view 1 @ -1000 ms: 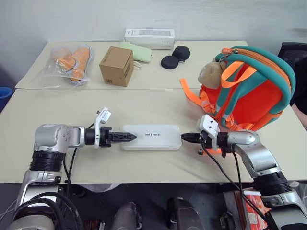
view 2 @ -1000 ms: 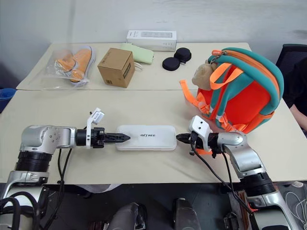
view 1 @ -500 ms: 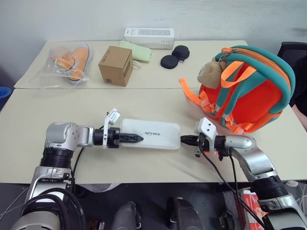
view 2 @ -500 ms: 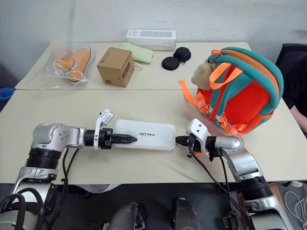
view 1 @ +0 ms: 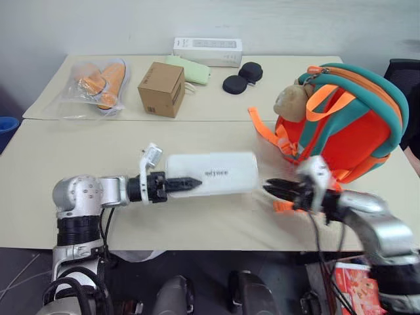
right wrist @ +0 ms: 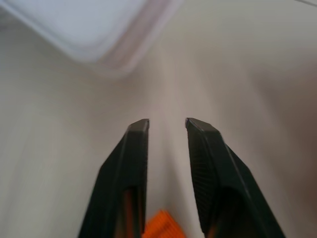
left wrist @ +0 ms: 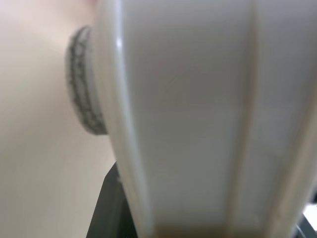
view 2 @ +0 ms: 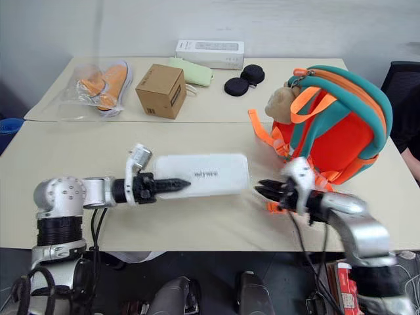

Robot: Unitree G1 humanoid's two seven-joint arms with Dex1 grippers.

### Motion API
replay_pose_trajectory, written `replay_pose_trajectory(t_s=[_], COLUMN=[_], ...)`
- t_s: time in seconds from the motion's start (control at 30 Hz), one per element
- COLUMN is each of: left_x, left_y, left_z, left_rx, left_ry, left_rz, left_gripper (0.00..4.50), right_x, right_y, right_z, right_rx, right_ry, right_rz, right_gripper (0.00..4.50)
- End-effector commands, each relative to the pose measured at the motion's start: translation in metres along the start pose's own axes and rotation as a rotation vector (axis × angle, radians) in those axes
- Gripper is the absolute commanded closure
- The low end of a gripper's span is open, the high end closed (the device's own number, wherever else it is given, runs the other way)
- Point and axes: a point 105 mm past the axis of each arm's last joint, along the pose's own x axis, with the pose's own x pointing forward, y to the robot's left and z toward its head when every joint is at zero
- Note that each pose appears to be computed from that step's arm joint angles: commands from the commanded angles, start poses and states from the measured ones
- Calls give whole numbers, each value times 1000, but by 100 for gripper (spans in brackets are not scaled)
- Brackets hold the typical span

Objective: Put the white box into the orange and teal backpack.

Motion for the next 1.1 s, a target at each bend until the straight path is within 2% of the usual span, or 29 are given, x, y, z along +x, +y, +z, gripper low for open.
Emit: replay_pose_trajectory(t_s=[0.03,0.17,0.27,0.4,0.53,0.63,0.7,0.8,1.0,1.1], left_x=[-16,-37,-49,-60,-64,-66,-65,-68,-75,-74], left_y=[-20,-36,-38,-38,-52,-51,-51,-49,-49,-51], left_z=[19,37,42,55,72,80,80,83,96,102], left_rx=[90,174,226,265,351,363,384,409,459,498], left_ry=[-152,-295,-321,-356,-378,-400,-393,-411,-452,-430], left_rz=[-18,-10,76,159,164,194,208,244,284,291], left_gripper=[314,314,314,314,314,314,314,314,314,314], right_x=[-44,-70,-54,-19,18,37,44,41,33,30], right_y=[-11,-27,-41,-60,-69,-99,-106,-97,-68,-26], right_z=[32,49,64,66,88,93,93,97,117,121], right_rx=[47,118,157,176,343,373,356,336,276,149], right_ry=[-97,-141,-235,-252,-421,-458,-449,-489,-498,-418], right_rz=[-93,-172,-207,-269,-173,-312,-348,-255,-46,188], right_gripper=[224,96,3,3,3,3,3,61,272,363])
